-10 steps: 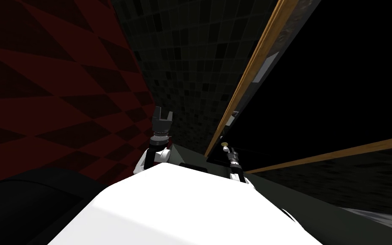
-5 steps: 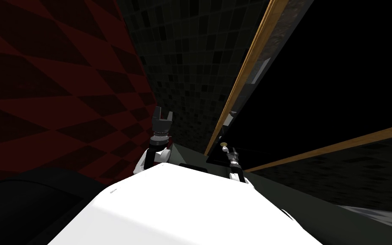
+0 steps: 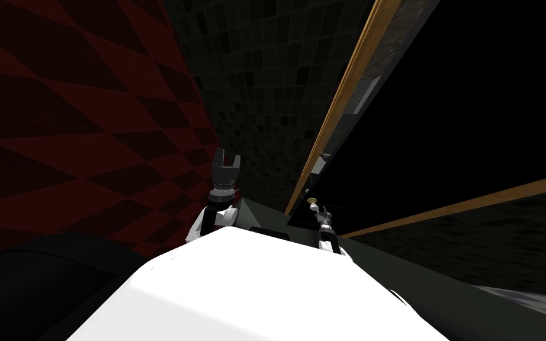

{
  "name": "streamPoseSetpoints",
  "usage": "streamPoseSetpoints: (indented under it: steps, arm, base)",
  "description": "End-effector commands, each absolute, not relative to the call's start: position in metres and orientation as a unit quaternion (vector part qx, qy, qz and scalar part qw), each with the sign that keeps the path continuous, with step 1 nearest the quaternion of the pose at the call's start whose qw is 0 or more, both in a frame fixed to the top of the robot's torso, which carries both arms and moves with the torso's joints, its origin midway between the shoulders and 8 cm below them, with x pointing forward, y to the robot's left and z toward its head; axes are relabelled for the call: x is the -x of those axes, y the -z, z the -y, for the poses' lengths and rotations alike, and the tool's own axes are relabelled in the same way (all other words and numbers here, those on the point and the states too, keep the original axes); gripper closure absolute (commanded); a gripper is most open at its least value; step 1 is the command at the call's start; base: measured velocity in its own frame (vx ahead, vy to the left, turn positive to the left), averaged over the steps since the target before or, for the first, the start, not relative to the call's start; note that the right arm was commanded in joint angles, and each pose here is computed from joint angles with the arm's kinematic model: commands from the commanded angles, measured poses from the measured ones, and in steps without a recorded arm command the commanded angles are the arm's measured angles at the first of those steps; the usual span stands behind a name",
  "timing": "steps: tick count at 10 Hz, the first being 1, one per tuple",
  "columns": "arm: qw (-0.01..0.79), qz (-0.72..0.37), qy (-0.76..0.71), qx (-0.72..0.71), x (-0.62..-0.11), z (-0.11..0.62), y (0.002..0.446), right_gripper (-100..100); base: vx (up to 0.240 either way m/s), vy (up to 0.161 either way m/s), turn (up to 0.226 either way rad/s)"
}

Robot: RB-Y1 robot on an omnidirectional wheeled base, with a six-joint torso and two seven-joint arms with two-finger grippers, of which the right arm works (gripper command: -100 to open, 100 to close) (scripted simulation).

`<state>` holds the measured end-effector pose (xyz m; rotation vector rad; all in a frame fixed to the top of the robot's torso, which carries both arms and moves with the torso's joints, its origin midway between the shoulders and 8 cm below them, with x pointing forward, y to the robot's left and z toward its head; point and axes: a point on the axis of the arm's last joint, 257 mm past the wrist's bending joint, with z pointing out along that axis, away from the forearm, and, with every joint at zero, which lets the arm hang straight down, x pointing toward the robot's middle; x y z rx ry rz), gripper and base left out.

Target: Pull the door open

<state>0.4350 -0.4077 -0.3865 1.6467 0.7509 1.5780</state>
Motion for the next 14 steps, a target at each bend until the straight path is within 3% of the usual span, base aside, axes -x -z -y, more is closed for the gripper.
streamPoseSetpoints:
  steps: [1, 14]
  arm:
    - [0.344, -0.293, -0.622, -0.640, -0.441, 0.383, 0.390, -100]
    - [0.214, -0.147, -0.677, -0.688, -0.455, 0.360, 0.391, -100]
  base:
    - [-0.015, -0.016, -0.014]
    - [-0.056, -0.011, 0.029]
